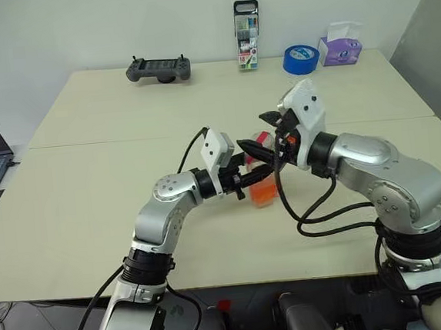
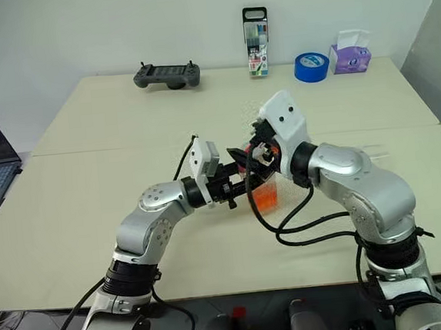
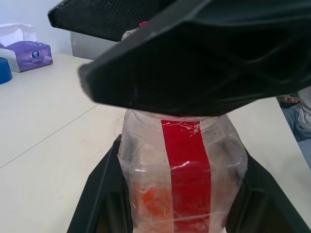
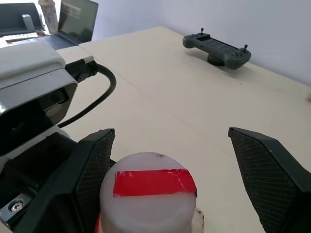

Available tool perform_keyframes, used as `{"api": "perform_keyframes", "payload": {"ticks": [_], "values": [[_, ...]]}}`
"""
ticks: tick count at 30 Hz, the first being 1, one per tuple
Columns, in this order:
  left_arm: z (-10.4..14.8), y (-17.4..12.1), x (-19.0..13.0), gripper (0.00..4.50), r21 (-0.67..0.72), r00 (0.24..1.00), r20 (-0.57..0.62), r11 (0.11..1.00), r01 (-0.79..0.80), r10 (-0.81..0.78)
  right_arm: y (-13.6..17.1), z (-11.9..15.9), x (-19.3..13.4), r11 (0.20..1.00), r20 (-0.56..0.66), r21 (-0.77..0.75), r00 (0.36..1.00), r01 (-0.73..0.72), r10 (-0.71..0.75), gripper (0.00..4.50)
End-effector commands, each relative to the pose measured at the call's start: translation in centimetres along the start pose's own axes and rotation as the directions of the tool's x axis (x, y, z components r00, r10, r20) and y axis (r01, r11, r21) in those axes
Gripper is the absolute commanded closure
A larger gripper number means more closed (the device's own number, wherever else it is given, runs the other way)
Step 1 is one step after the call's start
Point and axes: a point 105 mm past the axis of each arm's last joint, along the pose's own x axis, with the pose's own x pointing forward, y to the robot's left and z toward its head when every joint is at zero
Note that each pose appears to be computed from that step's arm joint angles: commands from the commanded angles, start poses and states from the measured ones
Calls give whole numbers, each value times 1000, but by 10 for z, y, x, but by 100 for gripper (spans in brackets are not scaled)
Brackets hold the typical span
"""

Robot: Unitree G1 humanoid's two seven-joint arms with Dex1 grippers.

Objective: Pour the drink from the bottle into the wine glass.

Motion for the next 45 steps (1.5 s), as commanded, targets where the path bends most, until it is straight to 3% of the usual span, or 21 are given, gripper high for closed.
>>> {"api": "perform_keyframes", "payload": {"ticks": [1,5,7,12,18,20,22,27,32,35,42,45], "values": [[16,-8,1,274,65,998,56,997,36,-40,-23,5,-11,961,-28,41,962,273,-272,55],[16,-8,1,274,64,998,55,997,33,-36,-24,5,-17,930,-71,51,930,365,-361,71],[16,-8,1,274,63,998,55,997,34,-38,-24,5,-20,919,-82,58,919,390,-385,112],[16,-6,3,274,65,998,55,997,34,-38,-27,6,-25,915,-107,44,913,400,-394,262],[17,-3,5,274,72,998,57,997,34,-38,-37,20,-27,955,-45,-48,955,292,-294,261],[18,-4,6,274,75,997,58,996,42,-47,-20,36,-26,989,73,-141,996,52,-42,261],[19,-5,8,274,77,997,61,996,49,-54,-6,40,-31,966,112,-177,971,-187,209,261],[20,-4,8,274,85,996,60,995,55,-60,-24,34,-30,888,122,-146,883,-436,454,261],[20,-2,3,274,95,998,56,995,32,-38,-55,32,-15,904,95,-157,905,-397,414,261],[20,-1,1,274,96,998,54,995,17,-22,-55,34,-16,894,91,-146,894,-425,439,261],[19,1,-2,274,83,999,54,997,-7,2,-51,34,-19,890,41,-173,900,-421,434,13],[20,3,-3,274,73,998,61,997,-16,11,-49,39,-23,898,35,-194,912,-395,408,0]]}}
